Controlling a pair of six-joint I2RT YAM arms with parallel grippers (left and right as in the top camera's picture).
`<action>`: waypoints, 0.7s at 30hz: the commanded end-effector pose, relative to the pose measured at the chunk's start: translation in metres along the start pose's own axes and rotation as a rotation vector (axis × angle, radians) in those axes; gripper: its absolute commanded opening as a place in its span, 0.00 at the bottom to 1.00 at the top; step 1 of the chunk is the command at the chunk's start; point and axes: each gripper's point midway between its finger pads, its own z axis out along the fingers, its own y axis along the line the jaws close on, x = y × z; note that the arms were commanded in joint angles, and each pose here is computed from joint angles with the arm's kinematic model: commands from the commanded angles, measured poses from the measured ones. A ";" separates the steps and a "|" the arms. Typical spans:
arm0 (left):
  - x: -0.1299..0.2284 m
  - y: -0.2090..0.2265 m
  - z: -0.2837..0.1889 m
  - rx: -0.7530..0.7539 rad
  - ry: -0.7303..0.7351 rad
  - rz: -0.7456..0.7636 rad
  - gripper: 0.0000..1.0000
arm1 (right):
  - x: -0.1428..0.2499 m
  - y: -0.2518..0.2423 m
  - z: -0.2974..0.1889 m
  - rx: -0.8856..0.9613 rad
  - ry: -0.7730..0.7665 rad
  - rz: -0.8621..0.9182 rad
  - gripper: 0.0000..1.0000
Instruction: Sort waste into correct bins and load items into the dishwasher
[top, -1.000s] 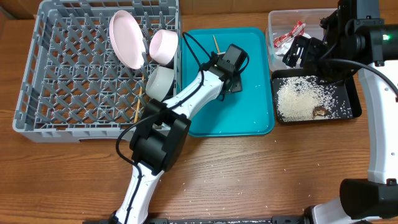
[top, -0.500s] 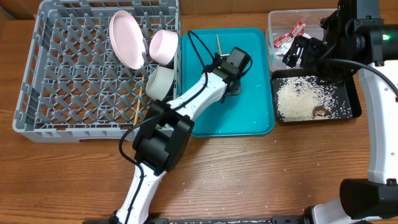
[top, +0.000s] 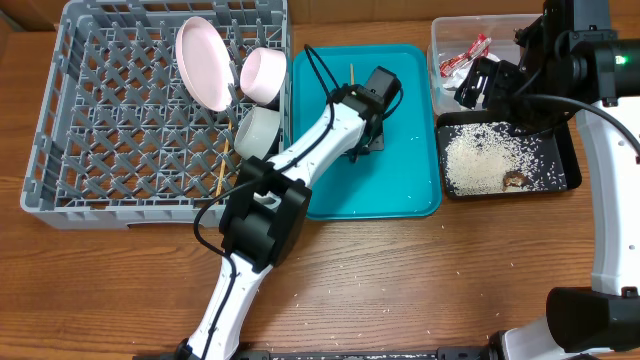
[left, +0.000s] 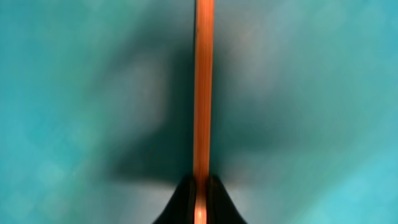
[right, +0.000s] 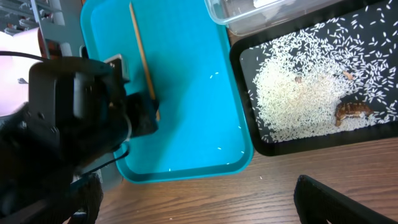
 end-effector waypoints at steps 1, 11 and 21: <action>-0.012 0.008 -0.041 0.083 0.110 0.054 0.04 | 0.001 0.001 -0.002 0.003 -0.009 -0.009 1.00; -0.033 0.084 -0.199 0.030 0.022 0.143 0.04 | 0.001 0.001 -0.002 0.003 -0.009 -0.010 1.00; 0.017 0.169 -0.273 -0.127 -0.043 0.095 0.04 | 0.001 0.001 -0.002 0.003 -0.009 -0.009 1.00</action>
